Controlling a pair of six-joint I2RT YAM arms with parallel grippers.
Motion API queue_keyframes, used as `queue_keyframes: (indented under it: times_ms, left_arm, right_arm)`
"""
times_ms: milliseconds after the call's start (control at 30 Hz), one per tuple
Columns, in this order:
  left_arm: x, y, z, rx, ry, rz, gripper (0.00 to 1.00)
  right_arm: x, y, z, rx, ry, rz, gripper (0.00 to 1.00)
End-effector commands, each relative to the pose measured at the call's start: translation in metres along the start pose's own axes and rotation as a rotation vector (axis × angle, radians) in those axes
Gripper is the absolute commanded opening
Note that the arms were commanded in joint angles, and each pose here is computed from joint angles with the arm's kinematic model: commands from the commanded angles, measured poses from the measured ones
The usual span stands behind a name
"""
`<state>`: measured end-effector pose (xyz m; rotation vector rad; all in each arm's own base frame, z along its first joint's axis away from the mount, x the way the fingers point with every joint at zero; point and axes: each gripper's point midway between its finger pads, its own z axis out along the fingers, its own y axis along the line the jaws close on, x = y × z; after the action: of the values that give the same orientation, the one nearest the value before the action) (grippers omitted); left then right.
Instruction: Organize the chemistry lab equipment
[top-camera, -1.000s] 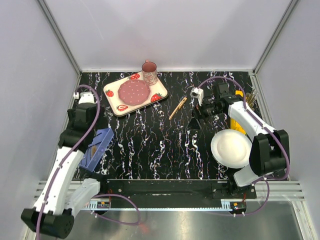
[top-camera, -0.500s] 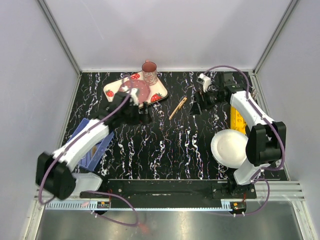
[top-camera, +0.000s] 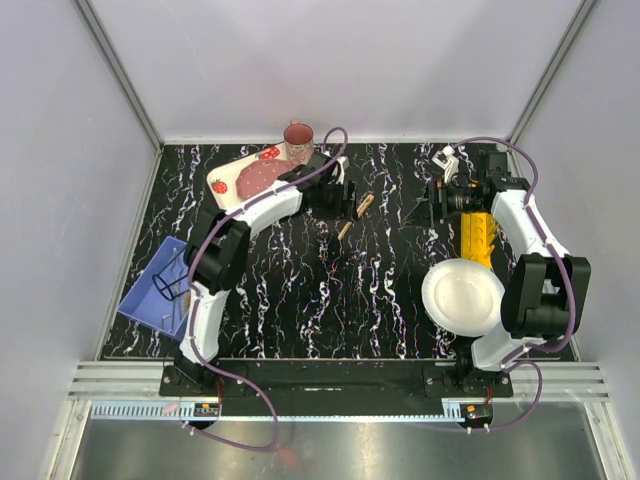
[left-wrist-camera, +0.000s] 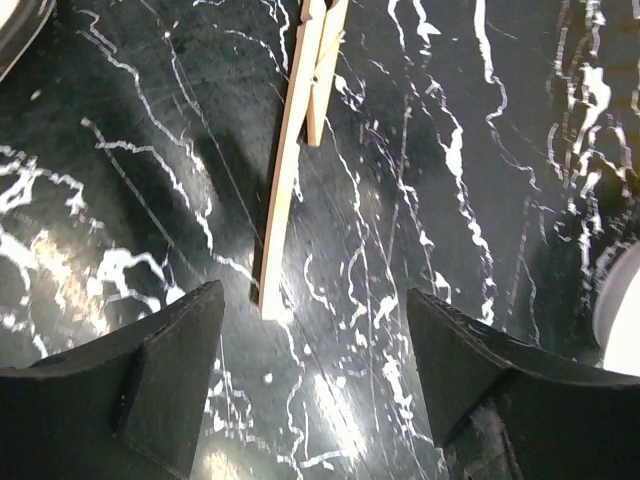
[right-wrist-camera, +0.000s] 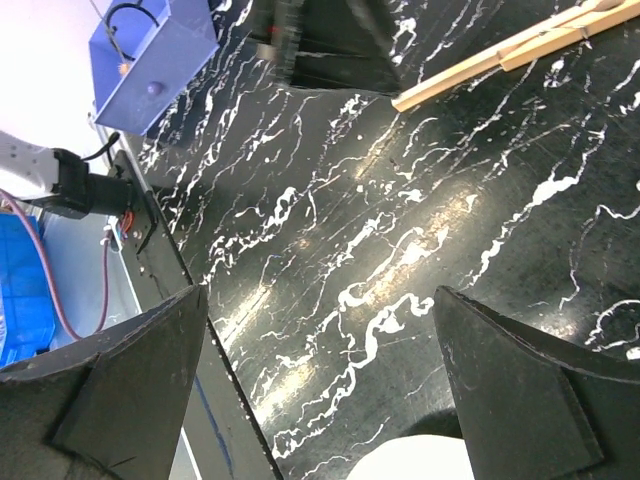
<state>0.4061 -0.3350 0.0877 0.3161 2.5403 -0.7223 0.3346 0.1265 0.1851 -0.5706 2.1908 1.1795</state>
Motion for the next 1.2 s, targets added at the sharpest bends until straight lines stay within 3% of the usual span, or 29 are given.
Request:
queue_keyframes:
  times_ms: [0,267,633,733,767,833,1033,1167]
  left_arm:
    - [-0.014,-0.014,0.016,0.023,0.008,0.026,0.74]
    - [0.005,0.003,0.047,-0.097,0.093,0.051,0.58]
    - [0.024,0.021,0.047,-0.344,0.159,0.191,0.36]
    - [0.021,0.020,0.045,-0.371,0.152,0.218,0.23]
    - [0.020,0.020,0.043,-0.380,0.146,0.223,0.11]
    - [0.016,0.018,0.036,-0.384,0.131,0.230,0.00]
    - [-0.002,0.010,0.001,-0.389,0.043,0.261,0.00]
    - [-0.003,0.009,-0.069,-0.402,-0.076,0.269,0.00]
  right_arm:
    - [-0.006,0.018,-0.005,-0.069,-0.026,-0.044,1.00]
    - [-0.008,0.023,-0.008,-0.092,-0.027,-0.040,1.00]
    - [-0.008,0.023,-0.009,-0.104,-0.032,-0.034,1.00]
    - [-0.007,0.022,-0.009,-0.101,-0.029,-0.027,1.00]
    - [-0.007,0.022,-0.010,-0.101,-0.030,-0.027,1.00]
    - [-0.007,0.021,-0.010,-0.100,-0.031,-0.025,1.00]
    - [-0.006,0.020,-0.010,-0.095,-0.030,-0.026,1.00]
    - [-0.006,0.020,-0.011,-0.093,-0.032,-0.029,1.00]
